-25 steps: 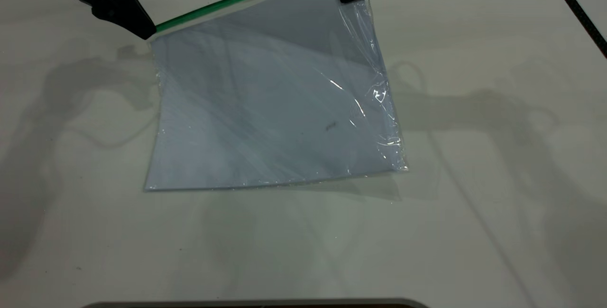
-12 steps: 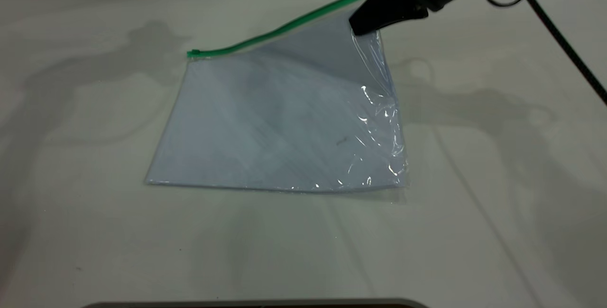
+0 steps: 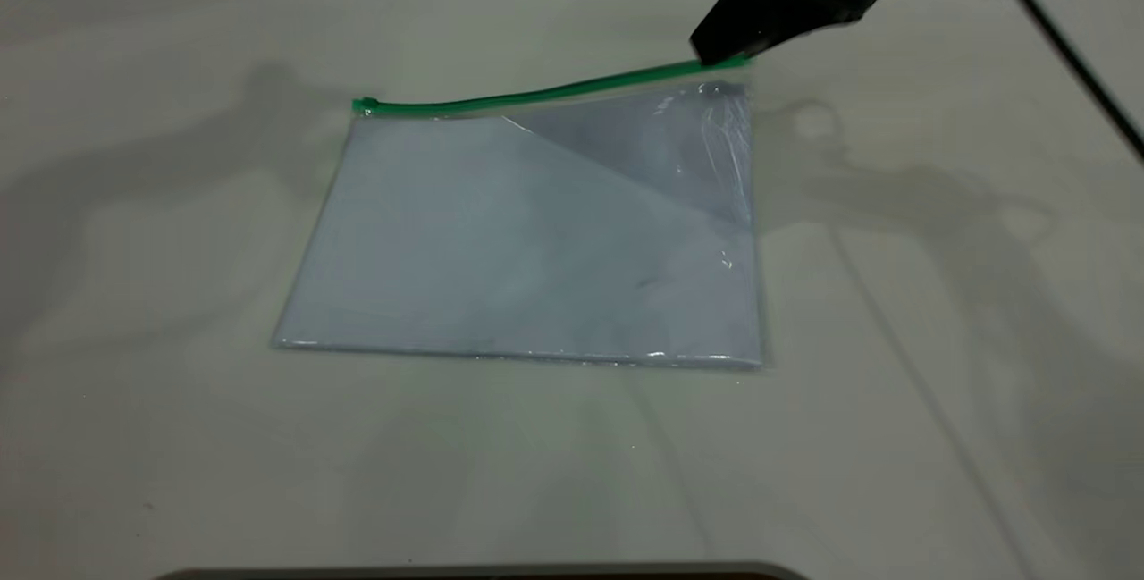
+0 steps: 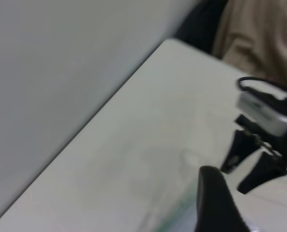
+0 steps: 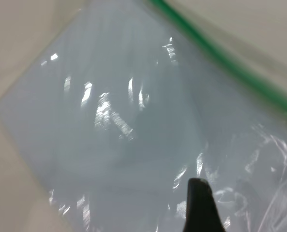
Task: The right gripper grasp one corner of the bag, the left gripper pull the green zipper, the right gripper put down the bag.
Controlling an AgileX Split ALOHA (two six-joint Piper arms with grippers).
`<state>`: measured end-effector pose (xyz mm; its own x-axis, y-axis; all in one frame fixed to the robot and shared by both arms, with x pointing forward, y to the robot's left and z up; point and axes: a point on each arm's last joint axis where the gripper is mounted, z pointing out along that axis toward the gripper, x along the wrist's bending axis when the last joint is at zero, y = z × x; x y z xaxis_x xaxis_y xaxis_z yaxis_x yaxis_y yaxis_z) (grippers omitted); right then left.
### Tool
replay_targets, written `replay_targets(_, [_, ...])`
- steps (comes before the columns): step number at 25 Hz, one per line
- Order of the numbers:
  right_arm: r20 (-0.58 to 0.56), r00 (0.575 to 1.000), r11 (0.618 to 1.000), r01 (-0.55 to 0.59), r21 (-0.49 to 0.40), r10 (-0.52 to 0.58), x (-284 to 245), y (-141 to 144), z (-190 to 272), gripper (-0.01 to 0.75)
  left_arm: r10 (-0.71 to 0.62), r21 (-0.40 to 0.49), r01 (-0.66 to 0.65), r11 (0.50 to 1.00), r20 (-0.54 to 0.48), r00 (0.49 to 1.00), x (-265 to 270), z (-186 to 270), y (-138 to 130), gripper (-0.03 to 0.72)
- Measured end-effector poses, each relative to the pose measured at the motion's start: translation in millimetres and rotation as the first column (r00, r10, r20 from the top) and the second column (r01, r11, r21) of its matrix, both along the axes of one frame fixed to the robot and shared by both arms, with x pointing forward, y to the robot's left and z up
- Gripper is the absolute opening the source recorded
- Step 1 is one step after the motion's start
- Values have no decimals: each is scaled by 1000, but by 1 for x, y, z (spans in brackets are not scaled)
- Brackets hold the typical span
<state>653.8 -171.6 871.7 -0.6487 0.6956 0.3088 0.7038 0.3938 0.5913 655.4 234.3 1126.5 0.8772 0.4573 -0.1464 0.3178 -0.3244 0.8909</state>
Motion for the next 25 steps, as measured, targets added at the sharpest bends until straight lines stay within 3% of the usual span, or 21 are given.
replay_targets(4, [-86, 996, 1000, 8, -7, -9, -20, -7, 73, 533, 13, 64, -14, 998, 20, 1000, -50, 58, 3, 455])
replay_targets(8, [-238, 971, 999, 30, -34, -38, -62, -14, 144, 503, 162, 174, -159, 972, -4, 987, -96, 97, 12, 455])
replay_targets(11, [-280, 958, 997, 45, -66, -62, -95, -22, 190, 466, 319, 246, -306, 920, -13, 948, -122, 114, 23, 455])
replay_targets(14, [-218, 969, 990, 101, -96, -120, -129, -33, 227, 433, 490, 292, -459, 839, -37, 871, -142, 123, 35, 455])
replay_targets(20, [-98, 983, 979, 143, -145, -158, -200, -53, 256, 416, 666, 420, -580, 698, -83, 742, -178, 99, 51, 455])
replay_targets(25, [-151, 964, 962, 188, -198, -219, -248, -66, 228, 415, 691, 508, -536, 674, -175, 702, -212, 53, 53, 455])
